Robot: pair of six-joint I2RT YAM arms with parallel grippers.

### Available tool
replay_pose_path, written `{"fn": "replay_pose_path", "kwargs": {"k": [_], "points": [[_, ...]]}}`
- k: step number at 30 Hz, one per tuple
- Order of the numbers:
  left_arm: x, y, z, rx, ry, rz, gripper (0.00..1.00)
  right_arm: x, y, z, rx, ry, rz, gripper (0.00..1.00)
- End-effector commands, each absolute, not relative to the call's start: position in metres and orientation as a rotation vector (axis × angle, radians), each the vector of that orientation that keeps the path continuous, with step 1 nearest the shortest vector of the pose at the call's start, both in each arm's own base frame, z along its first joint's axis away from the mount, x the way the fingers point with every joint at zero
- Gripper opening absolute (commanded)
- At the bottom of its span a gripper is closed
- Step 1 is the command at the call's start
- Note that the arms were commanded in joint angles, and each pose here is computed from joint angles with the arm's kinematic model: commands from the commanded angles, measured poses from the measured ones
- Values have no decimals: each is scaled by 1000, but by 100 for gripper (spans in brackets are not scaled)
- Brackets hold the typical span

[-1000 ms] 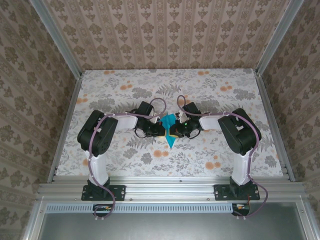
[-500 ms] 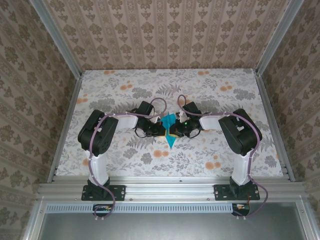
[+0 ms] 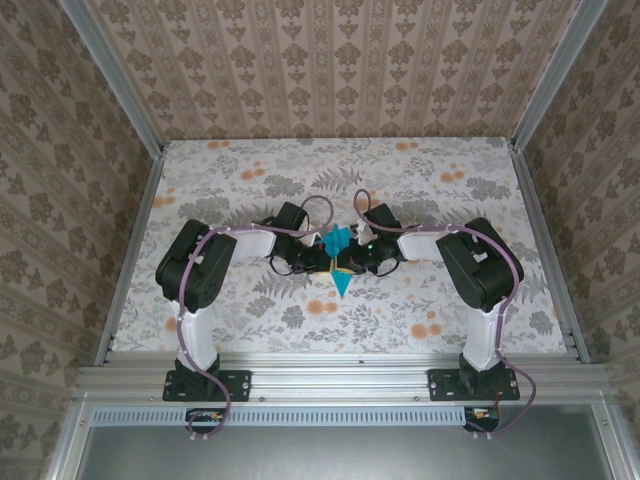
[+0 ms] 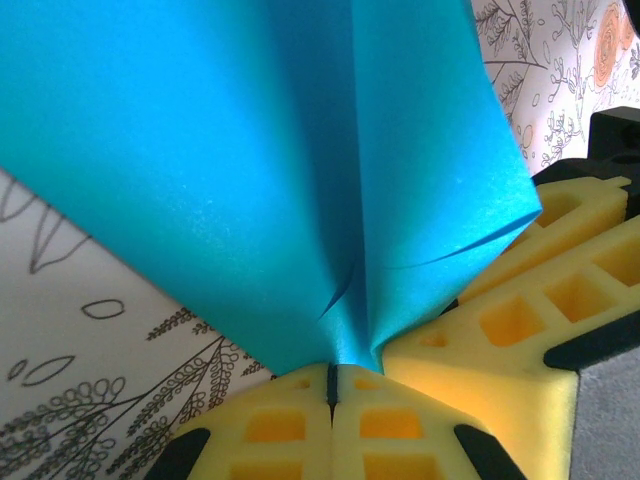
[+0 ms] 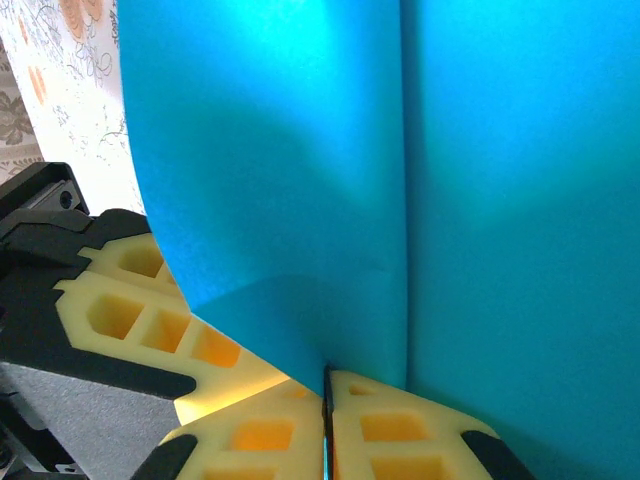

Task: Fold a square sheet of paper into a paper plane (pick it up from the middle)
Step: Fourth fold the wing at the center of the table.

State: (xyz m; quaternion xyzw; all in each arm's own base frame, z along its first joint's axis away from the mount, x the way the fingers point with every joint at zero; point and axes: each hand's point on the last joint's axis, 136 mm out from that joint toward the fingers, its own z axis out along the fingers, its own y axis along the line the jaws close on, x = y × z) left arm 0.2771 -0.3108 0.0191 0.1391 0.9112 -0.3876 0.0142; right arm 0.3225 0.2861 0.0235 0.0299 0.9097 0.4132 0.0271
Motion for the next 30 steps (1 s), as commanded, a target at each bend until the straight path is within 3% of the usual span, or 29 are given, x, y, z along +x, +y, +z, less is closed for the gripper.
{"fn": "replay_pose_path", "kwargs": {"k": [1,30], "points": [[269,-299,-13,440,2926,-1071,0,321,293,21,86,2816,1302,11],[269,-299,-15,434,2927,-1093,0,326,295,12,122,2816,1311,11]]}}
